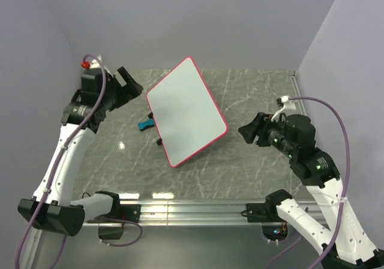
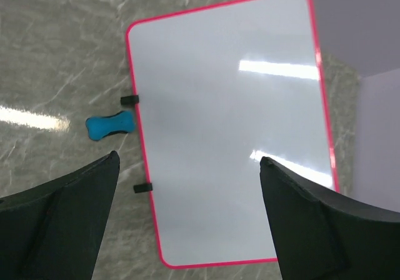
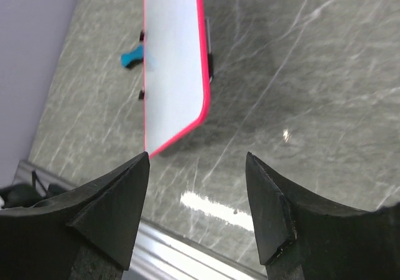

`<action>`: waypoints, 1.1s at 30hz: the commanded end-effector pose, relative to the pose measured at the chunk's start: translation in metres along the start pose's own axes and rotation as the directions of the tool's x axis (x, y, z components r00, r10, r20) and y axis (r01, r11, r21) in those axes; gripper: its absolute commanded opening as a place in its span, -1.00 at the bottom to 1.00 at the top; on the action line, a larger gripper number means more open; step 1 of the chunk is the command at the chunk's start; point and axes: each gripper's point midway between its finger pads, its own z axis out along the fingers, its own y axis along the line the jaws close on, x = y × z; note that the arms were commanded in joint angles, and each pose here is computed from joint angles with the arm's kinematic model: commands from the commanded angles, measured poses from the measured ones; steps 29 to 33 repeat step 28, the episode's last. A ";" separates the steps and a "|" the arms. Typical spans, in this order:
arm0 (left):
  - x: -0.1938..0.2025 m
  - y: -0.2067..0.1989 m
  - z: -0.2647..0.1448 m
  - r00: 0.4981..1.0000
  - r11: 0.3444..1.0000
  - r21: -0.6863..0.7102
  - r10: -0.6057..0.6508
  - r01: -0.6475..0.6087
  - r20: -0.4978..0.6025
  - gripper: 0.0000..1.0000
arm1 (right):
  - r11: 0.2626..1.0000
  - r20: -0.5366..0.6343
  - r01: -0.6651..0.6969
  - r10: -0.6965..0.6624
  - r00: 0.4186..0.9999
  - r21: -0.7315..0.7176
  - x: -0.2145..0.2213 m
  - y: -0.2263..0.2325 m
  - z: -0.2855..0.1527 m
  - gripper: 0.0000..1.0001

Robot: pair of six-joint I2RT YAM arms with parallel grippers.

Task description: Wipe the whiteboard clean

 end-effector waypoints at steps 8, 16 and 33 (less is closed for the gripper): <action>-0.065 -0.052 -0.044 0.999 0.999 0.053 0.005 -0.007 0.036 0.96 | 0.985 -0.259 -0.130 0.098 0.961 -0.110 0.107 -0.006 -0.012 0.40; -0.075 -0.068 -0.065 1.000 0.997 0.081 -0.017 0.015 0.021 0.92 | 0.966 -0.282 -0.214 0.167 0.945 -0.145 0.144 -0.012 -0.027 0.50; -0.073 -0.062 -0.103 0.996 0.993 0.116 0.028 -0.038 0.083 0.93 | 0.967 -0.338 -0.210 0.151 0.929 -0.146 0.147 -0.006 -0.045 0.51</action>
